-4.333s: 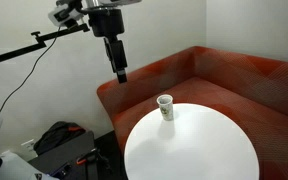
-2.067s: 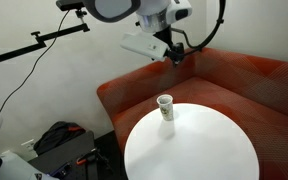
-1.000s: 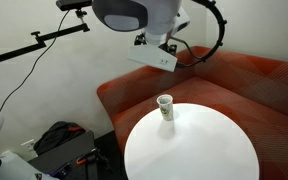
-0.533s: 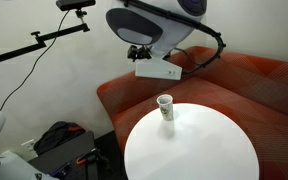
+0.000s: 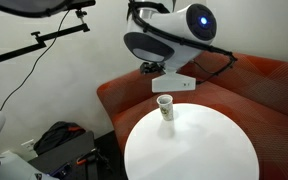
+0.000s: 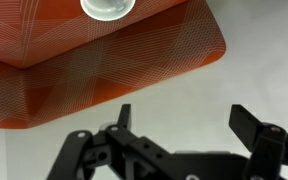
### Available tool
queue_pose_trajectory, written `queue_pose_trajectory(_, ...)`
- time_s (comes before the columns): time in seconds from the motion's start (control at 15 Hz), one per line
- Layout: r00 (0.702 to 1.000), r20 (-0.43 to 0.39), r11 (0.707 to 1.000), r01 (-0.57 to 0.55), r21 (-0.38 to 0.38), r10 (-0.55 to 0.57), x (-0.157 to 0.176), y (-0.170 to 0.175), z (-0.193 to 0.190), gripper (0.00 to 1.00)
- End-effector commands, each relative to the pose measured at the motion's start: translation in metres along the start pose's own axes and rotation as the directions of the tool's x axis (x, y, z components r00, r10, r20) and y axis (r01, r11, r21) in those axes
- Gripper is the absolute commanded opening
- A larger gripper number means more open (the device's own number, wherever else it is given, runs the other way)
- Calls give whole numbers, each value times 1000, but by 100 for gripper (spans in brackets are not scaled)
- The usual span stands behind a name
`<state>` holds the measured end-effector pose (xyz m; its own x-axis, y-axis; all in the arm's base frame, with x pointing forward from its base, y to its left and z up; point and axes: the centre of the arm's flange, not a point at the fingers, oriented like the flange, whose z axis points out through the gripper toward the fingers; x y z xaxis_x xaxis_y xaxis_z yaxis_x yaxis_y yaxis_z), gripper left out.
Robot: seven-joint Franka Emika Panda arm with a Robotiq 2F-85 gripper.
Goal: Take the blue marker out of the white cup
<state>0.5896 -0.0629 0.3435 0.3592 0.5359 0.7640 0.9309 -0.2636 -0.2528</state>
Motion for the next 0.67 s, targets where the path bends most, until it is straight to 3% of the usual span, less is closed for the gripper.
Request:
queue_pose_trajectory(0.0, 1000, 26, 1000, 0, -27, 1, -3, 17, 12, 100)
queue_pose_trajectory(0.47, 1000, 14, 1000, -8, -8, 8, -10, 12, 12, 100)
queue_pose_trajectory(0.6, 998, 26, 998, 58, 8, -58, -10, 18, 19, 100)
